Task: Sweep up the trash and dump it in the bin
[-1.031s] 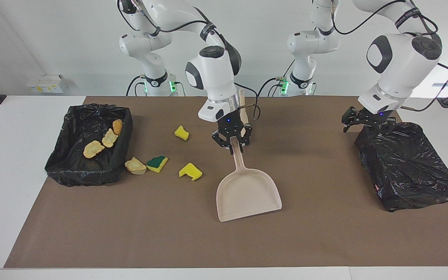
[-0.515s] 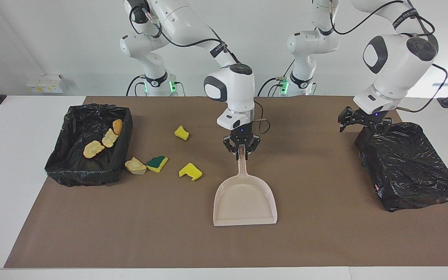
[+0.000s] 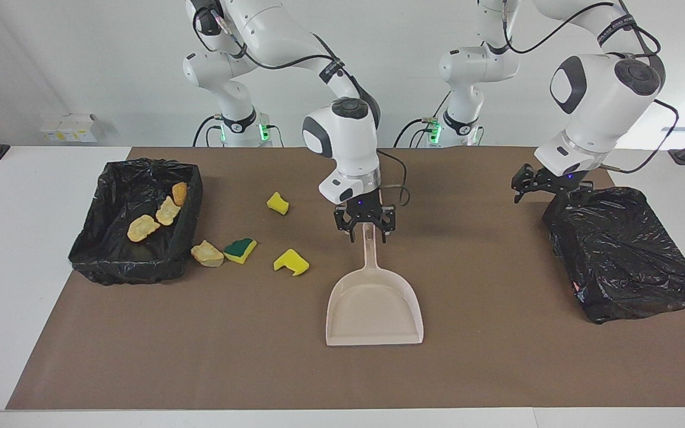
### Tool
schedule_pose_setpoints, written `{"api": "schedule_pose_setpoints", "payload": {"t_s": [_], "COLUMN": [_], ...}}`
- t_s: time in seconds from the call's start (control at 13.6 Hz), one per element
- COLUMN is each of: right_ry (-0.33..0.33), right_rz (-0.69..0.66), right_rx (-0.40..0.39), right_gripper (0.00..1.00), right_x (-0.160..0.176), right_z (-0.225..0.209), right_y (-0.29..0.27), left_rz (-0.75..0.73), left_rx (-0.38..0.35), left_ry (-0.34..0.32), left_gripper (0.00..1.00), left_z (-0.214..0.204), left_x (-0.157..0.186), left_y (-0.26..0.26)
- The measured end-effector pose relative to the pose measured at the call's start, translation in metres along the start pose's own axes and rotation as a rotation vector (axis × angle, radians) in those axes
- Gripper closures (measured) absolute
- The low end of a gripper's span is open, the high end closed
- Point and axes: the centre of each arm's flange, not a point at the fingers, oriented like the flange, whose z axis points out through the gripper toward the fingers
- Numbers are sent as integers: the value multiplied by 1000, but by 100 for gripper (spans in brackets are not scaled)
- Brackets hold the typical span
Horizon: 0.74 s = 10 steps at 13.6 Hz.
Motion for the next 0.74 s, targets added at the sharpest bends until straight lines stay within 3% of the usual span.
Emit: {"api": "schedule_pose_setpoints", "payload": {"t_s": [0.29, 0.74], "right_ry": [-176, -302], "right_rz": [9, -17], "right_rx": [43, 21], "right_gripper": [0, 0], "right_x": [-70, -156], "right_z": [4, 19], "right_y": [-21, -9], "left_rz": [-9, -14], "left_rx": [-3, -5], "left_ry": [-7, -13], "left_gripper": [0, 0], "left_z": [5, 8], "left_x": [0, 0], "left_y": [-5, -8]}}
